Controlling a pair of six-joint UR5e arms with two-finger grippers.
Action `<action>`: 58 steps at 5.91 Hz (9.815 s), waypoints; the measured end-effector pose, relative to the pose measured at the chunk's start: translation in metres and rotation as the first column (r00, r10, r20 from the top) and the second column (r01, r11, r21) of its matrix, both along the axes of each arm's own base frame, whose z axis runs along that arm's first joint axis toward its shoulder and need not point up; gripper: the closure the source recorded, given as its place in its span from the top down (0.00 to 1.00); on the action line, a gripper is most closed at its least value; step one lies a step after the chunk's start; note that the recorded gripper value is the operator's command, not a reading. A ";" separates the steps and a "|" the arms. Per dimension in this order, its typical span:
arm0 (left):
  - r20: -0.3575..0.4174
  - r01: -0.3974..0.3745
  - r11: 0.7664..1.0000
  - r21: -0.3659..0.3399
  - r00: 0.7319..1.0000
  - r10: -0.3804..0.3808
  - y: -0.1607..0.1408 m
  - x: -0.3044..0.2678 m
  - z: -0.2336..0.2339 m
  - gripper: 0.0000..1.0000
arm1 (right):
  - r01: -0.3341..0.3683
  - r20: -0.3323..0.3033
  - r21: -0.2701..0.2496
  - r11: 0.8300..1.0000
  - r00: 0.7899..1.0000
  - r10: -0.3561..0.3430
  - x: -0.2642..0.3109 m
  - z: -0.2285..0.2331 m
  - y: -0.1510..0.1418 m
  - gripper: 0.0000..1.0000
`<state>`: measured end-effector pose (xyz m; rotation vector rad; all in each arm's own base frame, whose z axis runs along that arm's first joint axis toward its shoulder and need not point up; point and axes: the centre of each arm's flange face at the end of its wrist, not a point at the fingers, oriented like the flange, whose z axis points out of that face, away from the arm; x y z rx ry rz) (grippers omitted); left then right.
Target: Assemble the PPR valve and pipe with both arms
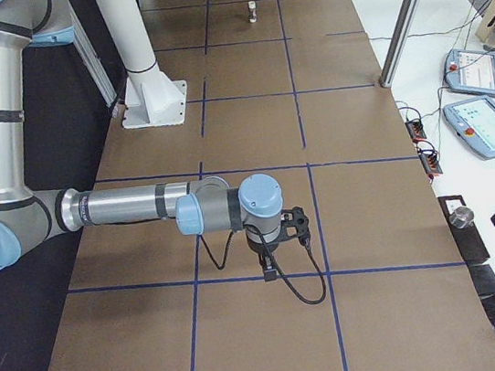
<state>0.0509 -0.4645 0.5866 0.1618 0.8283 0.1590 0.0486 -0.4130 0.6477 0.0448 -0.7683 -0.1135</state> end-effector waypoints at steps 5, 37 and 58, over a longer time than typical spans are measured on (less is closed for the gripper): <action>0.012 0.153 0.981 -0.120 0.988 -0.153 0.019 0.132 -0.030 1.00 | 0.000 0.000 0.000 1.000 1.000 0.000 0.000 0.000 0.000 1.00; 0.030 0.121 0.984 -0.131 0.993 -0.118 0.034 0.360 -0.345 1.00 | 0.051 0.046 0.027 0.998 0.998 -0.052 -0.025 -0.006 -0.007 1.00; 0.030 -0.003 0.986 -0.167 1.000 0.009 0.035 -0.135 0.073 1.00 | 0.074 0.086 0.237 0.969 0.992 -0.097 -0.242 -0.091 -0.005 0.00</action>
